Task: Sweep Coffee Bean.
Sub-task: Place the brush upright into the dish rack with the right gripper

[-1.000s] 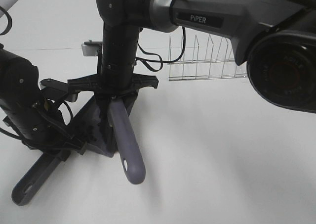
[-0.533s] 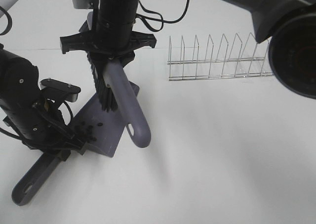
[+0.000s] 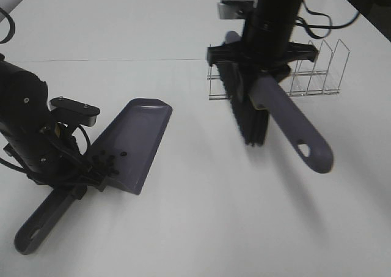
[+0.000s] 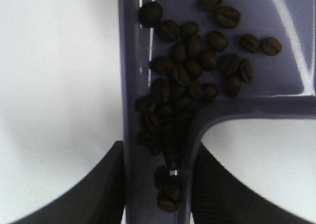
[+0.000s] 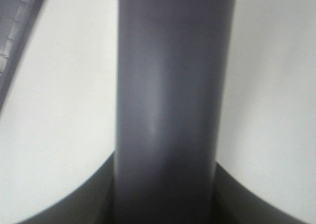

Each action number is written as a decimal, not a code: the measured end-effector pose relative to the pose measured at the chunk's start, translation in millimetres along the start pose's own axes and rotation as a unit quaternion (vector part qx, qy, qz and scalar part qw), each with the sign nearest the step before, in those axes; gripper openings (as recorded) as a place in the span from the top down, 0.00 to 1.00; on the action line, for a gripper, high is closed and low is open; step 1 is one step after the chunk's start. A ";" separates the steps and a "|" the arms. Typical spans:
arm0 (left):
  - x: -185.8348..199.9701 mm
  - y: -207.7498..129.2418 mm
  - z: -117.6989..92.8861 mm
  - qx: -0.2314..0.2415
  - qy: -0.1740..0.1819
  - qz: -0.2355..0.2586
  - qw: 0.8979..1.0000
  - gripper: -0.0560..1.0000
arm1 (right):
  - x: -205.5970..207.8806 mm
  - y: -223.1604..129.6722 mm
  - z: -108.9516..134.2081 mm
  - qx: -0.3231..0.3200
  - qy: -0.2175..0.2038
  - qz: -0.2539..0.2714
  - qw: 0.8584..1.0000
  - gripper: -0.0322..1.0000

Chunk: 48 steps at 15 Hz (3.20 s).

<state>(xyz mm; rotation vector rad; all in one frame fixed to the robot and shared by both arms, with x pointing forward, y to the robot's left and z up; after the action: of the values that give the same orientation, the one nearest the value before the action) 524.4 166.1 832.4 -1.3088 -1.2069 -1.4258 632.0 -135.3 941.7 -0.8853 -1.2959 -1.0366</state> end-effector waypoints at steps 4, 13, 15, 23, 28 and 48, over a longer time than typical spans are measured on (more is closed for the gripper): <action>0.0 -0.8 0.2 0.000 0.001 0.003 1.000 0.65 | -37.3 -49.3 -92.5 -0.066 -0.014 0.097 0.993 0.69; 0.0 -1.2 0.2 0.001 0.001 0.005 1.000 0.65 | -33.7 -58.2 -145.4 -0.084 -0.012 0.081 0.993 0.69; 0.0 -1.2 0.2 0.002 0.001 0.005 1.000 0.65 | -35.1 -53.7 -147.0 -0.074 -0.016 0.064 0.995 0.69; 0.0 -2.4 0.5 0.002 0.002 0.009 1.000 0.65 | -53.4 -22.1 -158.9 -0.071 -0.017 0.058 0.996 0.69; 0.1 -3.8 0.9 0.002 0.003 0.015 1.000 0.65 | -56.1 13.7 -170.4 -0.069 -0.022 0.036 0.997 0.69; 0.4 -8.2 -0.8 0.020 -0.002 0.032 0.999 0.65 | -45.4 81.1 -186.3 -0.087 -0.024 -0.082 0.993 0.51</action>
<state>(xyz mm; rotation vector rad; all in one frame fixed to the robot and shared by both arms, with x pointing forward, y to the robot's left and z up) 516.2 166.9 831.9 -1.3127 -1.1805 -1.3469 768.7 -281.0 883.3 -0.9503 -1.3517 -1.2793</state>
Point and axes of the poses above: a point on each arm's last joint axis where the gripper is mounted, x pointing back along that axis away from the gripper, z along the wrist's bending axis when the last joint is at zero, y = z × x, the point moved 4 cm from there along -x, pointing out along that axis toward the gripper, and after that the axes turned 10 degrees about x, right-handed, at the moved point
